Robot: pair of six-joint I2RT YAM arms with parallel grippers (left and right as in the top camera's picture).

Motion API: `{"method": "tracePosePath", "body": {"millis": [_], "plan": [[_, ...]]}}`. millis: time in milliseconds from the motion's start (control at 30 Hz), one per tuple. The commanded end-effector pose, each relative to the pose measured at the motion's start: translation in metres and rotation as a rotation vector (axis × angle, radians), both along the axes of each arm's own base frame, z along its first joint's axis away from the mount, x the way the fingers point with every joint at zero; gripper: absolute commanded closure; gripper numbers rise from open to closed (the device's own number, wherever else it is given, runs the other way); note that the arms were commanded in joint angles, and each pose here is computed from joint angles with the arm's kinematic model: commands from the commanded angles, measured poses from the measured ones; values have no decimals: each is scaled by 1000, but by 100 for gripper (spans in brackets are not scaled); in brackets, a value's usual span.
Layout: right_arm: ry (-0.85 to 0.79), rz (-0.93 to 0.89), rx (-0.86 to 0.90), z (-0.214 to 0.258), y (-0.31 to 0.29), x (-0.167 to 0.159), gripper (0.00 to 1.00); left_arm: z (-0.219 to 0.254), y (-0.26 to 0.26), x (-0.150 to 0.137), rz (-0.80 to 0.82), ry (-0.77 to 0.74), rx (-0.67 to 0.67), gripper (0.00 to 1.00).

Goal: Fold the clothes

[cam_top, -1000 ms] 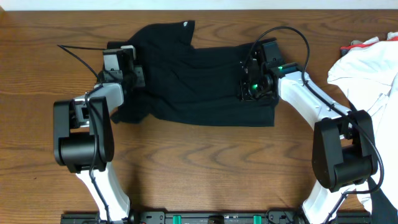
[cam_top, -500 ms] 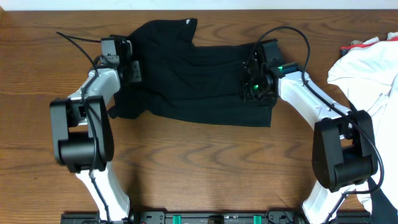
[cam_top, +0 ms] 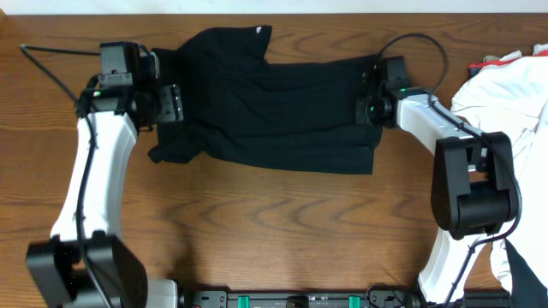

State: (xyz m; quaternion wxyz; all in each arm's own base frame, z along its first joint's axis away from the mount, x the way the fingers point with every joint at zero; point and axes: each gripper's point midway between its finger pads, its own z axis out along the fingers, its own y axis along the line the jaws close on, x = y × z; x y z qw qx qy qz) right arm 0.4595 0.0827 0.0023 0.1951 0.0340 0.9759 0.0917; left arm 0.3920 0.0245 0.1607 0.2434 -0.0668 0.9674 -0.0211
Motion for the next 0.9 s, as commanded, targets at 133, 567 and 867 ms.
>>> {"method": "tracePosePath", "body": {"millis": [133, 567, 867], "plan": [[63, -122, -91, -49, -54, -1, 90, 24, -2, -37, 6, 37, -6, 22], [-2, 38, 223, -1, -26, 15, 57, 9, -7, -87, 10, 237, -25, 22], [-56, 82, 308, 97, -12, -12, 46, -34, -10, -77, 0, 237, -49, 22]]}}
